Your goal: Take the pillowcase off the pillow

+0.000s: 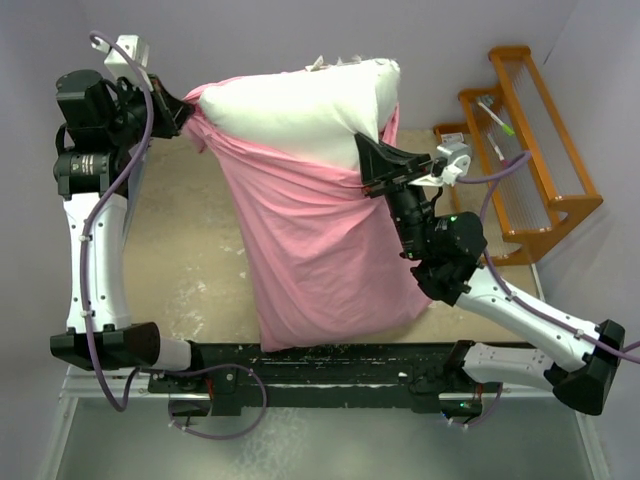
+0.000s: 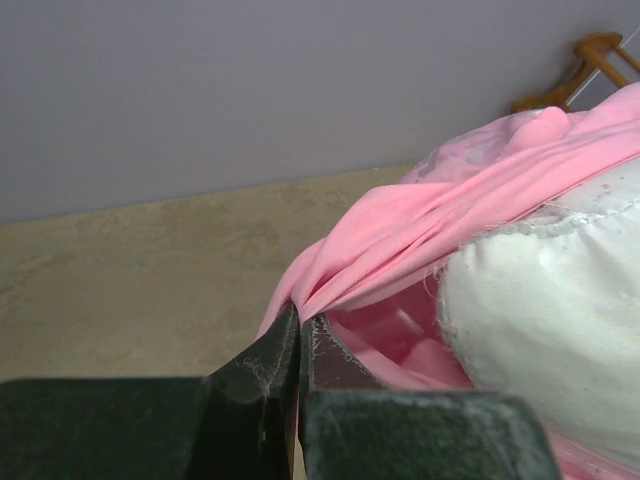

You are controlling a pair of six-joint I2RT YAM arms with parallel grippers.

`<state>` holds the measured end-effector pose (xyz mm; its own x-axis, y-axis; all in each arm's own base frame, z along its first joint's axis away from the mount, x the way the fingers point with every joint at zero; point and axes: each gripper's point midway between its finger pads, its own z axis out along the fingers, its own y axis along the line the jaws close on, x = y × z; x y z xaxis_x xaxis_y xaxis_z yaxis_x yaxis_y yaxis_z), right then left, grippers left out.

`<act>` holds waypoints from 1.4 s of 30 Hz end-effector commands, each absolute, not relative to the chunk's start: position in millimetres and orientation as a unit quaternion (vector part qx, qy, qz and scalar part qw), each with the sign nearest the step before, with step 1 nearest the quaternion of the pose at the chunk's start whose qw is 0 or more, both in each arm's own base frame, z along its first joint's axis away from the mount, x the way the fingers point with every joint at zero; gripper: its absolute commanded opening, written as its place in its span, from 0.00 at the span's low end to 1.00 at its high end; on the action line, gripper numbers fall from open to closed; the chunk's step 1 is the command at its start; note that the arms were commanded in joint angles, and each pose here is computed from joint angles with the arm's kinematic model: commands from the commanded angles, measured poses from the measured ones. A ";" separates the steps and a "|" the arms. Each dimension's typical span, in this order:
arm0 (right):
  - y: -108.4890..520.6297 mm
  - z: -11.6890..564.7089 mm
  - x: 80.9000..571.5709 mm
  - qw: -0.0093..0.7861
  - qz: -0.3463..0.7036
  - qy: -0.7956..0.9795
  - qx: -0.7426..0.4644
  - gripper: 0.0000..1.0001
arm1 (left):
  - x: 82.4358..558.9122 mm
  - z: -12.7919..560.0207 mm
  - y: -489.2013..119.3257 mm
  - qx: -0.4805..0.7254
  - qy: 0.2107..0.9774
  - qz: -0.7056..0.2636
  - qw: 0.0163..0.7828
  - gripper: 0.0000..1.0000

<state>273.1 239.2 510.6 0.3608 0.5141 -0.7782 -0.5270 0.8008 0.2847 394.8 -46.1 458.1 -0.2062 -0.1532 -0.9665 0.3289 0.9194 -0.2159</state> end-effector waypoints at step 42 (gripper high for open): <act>218.4 656.6 225.9 0.848 0.471 0.242 0.024 0.00 | 234.3 531.4 -143.5 0.362 0.580 -0.382 0.622 0.99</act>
